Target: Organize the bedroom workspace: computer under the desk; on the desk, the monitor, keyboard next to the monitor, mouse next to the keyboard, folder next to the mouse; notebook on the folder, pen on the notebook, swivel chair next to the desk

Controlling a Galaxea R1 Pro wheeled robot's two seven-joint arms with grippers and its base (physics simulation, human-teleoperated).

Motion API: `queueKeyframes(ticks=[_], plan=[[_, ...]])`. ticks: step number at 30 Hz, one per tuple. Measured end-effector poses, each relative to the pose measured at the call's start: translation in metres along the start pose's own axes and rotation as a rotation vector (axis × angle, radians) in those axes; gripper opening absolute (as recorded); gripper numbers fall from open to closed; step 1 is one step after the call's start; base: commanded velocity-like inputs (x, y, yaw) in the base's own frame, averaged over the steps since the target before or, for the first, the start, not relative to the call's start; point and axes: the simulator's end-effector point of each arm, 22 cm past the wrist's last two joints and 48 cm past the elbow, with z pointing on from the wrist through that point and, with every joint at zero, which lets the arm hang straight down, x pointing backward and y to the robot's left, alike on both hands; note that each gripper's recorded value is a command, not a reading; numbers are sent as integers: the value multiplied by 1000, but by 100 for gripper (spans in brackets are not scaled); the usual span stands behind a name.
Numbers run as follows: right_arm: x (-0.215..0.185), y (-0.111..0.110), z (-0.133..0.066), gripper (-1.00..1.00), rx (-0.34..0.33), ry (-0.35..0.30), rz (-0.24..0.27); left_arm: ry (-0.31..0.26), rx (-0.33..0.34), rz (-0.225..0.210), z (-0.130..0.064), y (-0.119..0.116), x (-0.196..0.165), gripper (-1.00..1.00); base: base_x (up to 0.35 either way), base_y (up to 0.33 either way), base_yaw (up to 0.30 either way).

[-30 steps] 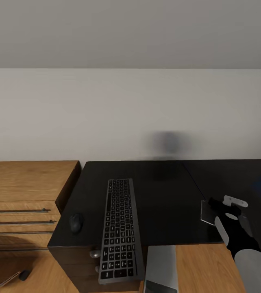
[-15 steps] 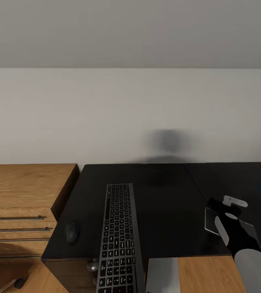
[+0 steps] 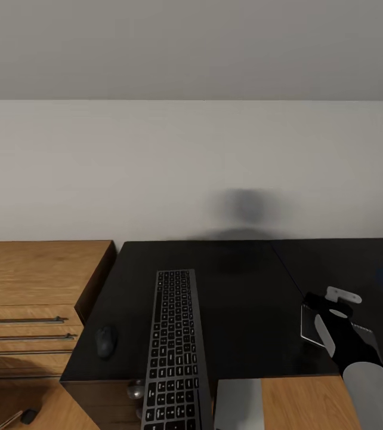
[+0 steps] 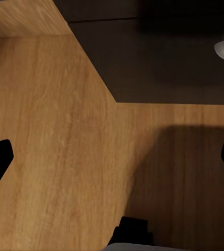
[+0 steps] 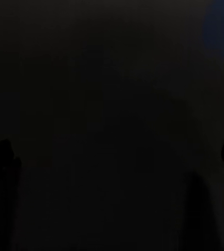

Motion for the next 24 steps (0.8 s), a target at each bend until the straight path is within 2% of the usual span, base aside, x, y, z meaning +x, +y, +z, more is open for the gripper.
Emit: queueKeyframes(ticks=[11,24], plan=[[0,3,-1,100,-2,30,-7,0,0,0,0,0,0,100,-147,0,0],[0,1,-1,100,2,33,-11,0,1,0,0,-1,0,100,-119,81,0]])
